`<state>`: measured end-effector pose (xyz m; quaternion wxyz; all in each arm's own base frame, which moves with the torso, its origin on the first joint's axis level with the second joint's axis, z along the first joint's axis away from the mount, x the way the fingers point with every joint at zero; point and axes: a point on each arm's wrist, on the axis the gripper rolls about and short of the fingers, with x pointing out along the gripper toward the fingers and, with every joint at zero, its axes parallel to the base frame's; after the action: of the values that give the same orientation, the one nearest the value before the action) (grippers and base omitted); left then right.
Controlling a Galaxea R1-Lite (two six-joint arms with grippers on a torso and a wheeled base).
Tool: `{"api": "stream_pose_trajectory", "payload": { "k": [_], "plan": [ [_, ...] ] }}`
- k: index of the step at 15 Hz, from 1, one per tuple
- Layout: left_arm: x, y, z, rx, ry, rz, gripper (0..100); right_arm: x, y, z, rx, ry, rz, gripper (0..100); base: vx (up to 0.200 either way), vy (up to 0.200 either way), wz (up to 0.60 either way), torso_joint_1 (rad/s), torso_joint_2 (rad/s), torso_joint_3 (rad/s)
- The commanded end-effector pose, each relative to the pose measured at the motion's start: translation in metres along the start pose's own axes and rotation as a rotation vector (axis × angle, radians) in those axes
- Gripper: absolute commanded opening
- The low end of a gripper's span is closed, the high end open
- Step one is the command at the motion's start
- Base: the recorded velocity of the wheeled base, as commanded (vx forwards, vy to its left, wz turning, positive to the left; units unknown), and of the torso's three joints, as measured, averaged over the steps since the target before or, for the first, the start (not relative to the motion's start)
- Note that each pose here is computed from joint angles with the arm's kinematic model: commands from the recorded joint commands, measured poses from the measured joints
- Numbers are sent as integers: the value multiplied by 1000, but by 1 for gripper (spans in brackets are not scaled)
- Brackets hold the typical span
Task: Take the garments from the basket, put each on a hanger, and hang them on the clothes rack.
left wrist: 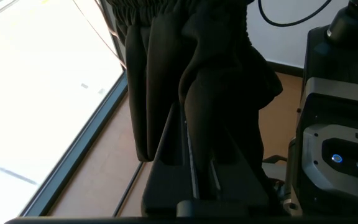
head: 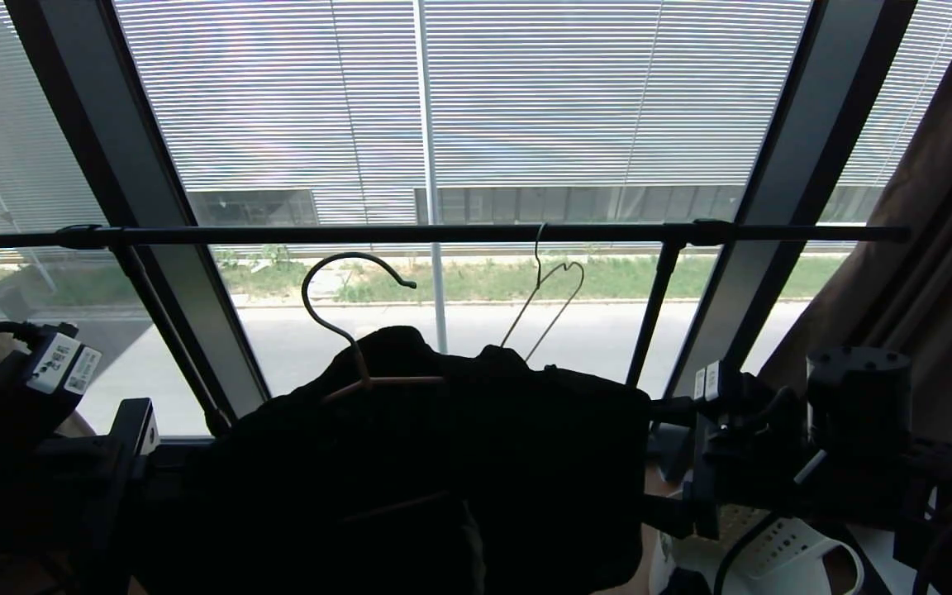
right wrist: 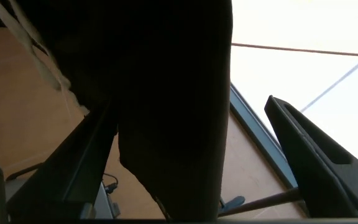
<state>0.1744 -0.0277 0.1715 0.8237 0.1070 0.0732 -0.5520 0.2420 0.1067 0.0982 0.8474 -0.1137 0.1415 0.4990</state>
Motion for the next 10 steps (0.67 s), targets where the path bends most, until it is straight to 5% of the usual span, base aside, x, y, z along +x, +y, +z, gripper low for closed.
{"api": "stream_pose_trajectory", "payload": {
  "k": [1,2,3,10],
  "plan": [
    [0,0,0,-2,1,-1,0,5,-2,-6,14,19,8,100,0,0,0,0,0,0],
    [0,0,0,-1,1,-2,0,6,-3,-6,11,14,6,100,0,0,0,0,0,0],
    [1,-1,-1,-4,2,-4,0,7,-4,-6,6,7,2,0,0,0,0,0,0,0],
    [-3,-2,3,-6,-7,10,0,-3,-20,-8,12,-10,-70,0,0,0,0,0,0,0]
  ]
}}
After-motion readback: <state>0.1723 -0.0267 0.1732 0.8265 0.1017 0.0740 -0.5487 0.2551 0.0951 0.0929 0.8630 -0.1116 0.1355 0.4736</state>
